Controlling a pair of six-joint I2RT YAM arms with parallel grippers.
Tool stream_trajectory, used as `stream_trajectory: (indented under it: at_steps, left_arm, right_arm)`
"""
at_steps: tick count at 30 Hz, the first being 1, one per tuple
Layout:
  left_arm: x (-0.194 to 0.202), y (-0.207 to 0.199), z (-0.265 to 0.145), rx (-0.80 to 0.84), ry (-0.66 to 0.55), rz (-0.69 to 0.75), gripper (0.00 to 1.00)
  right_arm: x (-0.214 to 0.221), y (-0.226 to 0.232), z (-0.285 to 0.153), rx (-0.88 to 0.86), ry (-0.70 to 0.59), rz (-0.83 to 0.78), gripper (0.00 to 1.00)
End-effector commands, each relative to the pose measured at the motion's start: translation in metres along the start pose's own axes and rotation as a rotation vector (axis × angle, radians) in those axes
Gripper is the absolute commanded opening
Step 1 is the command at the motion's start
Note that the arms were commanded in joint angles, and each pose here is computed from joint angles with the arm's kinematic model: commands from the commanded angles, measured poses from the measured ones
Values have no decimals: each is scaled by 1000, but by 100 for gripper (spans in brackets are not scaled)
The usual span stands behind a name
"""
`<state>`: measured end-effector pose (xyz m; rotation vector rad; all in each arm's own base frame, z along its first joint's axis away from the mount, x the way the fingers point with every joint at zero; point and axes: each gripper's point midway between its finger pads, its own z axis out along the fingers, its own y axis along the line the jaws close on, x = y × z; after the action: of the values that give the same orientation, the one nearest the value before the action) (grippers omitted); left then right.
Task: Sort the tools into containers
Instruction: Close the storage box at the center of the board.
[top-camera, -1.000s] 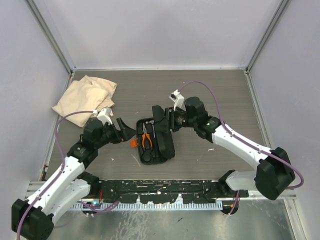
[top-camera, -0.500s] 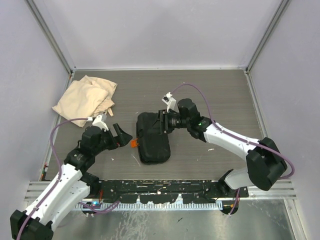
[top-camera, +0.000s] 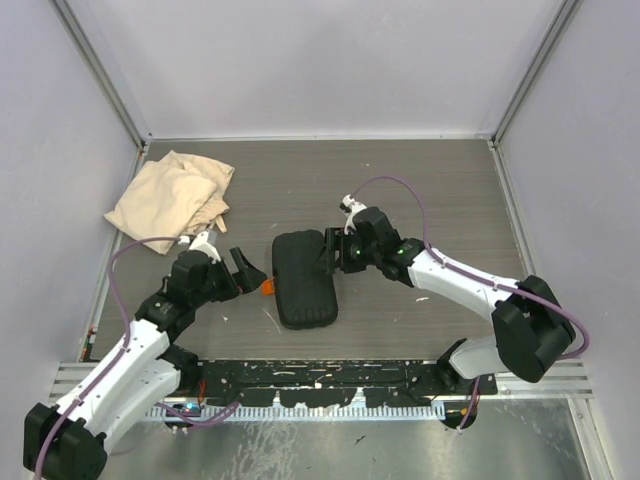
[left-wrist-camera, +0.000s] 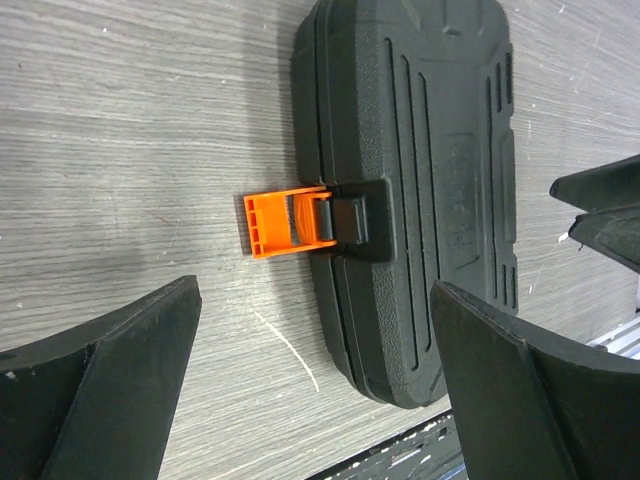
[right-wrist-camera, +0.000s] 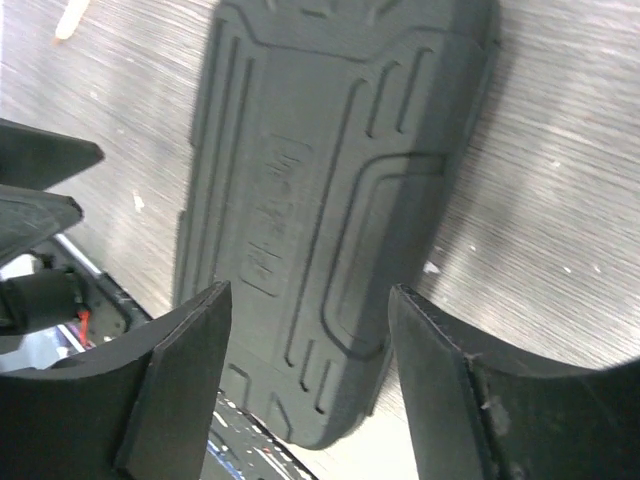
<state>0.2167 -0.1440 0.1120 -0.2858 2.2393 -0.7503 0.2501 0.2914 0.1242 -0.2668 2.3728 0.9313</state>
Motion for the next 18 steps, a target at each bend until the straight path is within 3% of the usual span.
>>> stream_trajectory:
  at_steps: [1,7,18]
  left_arm:
    - [-10,-7,9,28,-38,-35,98]
    - [-9,-5,23,-2,-10,-91,98]
    - [-9,-5,40,-2,-13,-170,98]
  right_arm:
    - [1,-15,-1,89,-18,-37,72]
    - [6,-18,10,106,-1,-25,80]
    - [8,-18,31,84,3,-10,87]
